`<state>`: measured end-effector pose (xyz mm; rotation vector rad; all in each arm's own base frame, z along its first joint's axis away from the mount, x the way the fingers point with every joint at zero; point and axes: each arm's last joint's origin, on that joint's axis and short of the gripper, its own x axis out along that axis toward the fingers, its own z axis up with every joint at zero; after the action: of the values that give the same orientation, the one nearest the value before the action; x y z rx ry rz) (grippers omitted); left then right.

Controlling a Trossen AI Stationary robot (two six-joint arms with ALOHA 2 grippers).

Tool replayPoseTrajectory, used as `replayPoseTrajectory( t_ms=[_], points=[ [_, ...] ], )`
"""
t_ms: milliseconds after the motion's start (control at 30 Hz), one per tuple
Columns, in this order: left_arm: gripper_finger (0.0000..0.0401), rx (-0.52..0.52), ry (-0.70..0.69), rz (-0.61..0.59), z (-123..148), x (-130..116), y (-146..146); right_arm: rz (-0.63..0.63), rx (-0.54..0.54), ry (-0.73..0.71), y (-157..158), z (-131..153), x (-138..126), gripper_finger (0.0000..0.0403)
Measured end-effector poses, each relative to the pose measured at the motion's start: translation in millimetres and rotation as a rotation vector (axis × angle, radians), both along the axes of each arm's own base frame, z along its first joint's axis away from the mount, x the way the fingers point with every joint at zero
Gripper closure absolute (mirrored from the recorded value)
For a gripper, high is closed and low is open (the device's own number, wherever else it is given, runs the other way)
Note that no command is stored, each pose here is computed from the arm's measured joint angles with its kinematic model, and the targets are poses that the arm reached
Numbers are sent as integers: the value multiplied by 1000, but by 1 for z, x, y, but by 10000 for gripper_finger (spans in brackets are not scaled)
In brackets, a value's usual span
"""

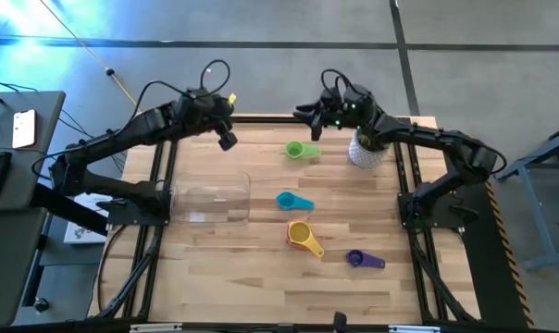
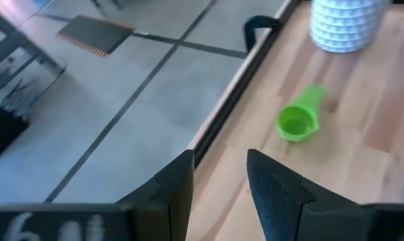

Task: Nest measuring cups in basket
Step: Stack the green measuring cup into the yellow stacked measuring cups

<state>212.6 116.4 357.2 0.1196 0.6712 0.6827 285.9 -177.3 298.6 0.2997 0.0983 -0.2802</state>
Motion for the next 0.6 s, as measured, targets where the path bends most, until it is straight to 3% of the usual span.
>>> replayPoseTrajectory(
  t_ms=[233, 400, 600],
  points=[
    [270, -10, -12, 101, 0, -11, 19, 75, -180, 220, -13, 15, 11, 270],
    [270, -24, -25, 157, 0, -18, 27, 161, -198, 394, -19, 5, 21, 270],
    [270, -38, -15, 195, -2, -23, 33, 248, -158, 556, -22, -28, 31, 270]
  ],
)
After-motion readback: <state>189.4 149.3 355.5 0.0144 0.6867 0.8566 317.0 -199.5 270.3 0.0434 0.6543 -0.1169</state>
